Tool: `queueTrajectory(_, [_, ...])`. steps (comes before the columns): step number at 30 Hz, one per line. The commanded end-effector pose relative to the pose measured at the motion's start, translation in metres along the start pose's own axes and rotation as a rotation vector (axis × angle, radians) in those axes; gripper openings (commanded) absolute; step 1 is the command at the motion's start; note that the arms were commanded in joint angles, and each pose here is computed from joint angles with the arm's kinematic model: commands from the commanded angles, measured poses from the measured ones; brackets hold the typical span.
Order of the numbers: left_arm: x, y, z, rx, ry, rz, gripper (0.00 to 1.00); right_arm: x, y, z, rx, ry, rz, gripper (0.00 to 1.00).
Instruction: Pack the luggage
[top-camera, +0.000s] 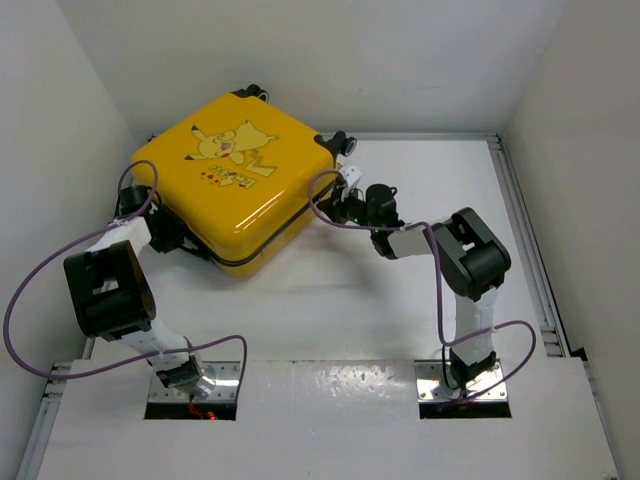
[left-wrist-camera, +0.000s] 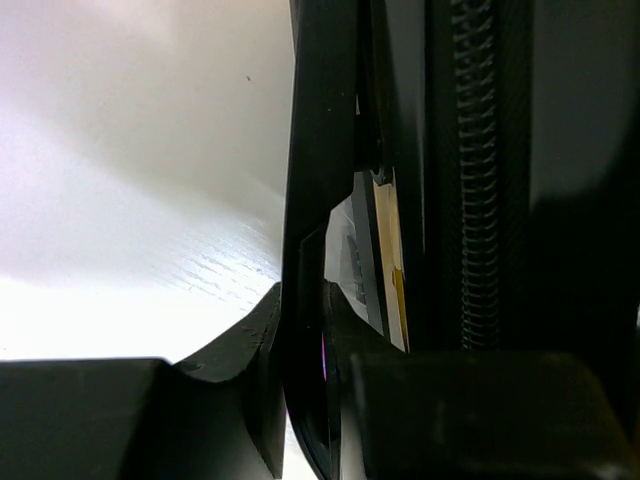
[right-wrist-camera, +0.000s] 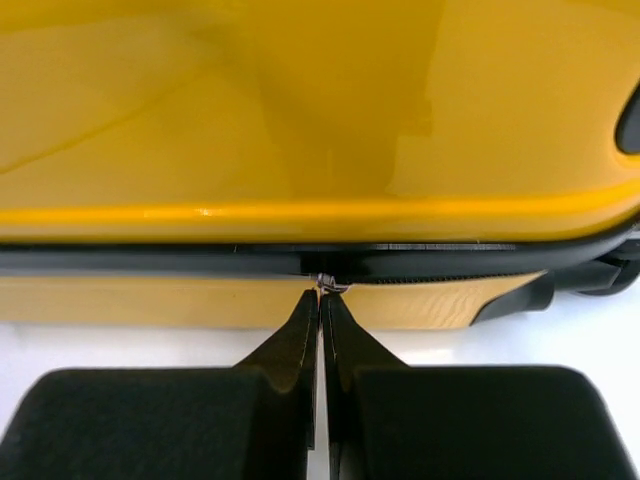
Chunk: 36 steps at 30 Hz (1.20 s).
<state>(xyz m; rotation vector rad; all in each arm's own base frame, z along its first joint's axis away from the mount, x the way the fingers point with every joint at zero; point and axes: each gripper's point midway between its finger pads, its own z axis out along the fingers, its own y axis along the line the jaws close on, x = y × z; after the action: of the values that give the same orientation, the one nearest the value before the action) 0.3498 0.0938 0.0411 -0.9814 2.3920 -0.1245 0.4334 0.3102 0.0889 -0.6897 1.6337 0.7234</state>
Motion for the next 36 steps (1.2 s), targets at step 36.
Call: queueTrajectory(36, [0.042,0.102,0.010,-0.134,0.342,0.216,0.00,0.048,0.001,-0.170,0.320,0.193,0.058,0.00])
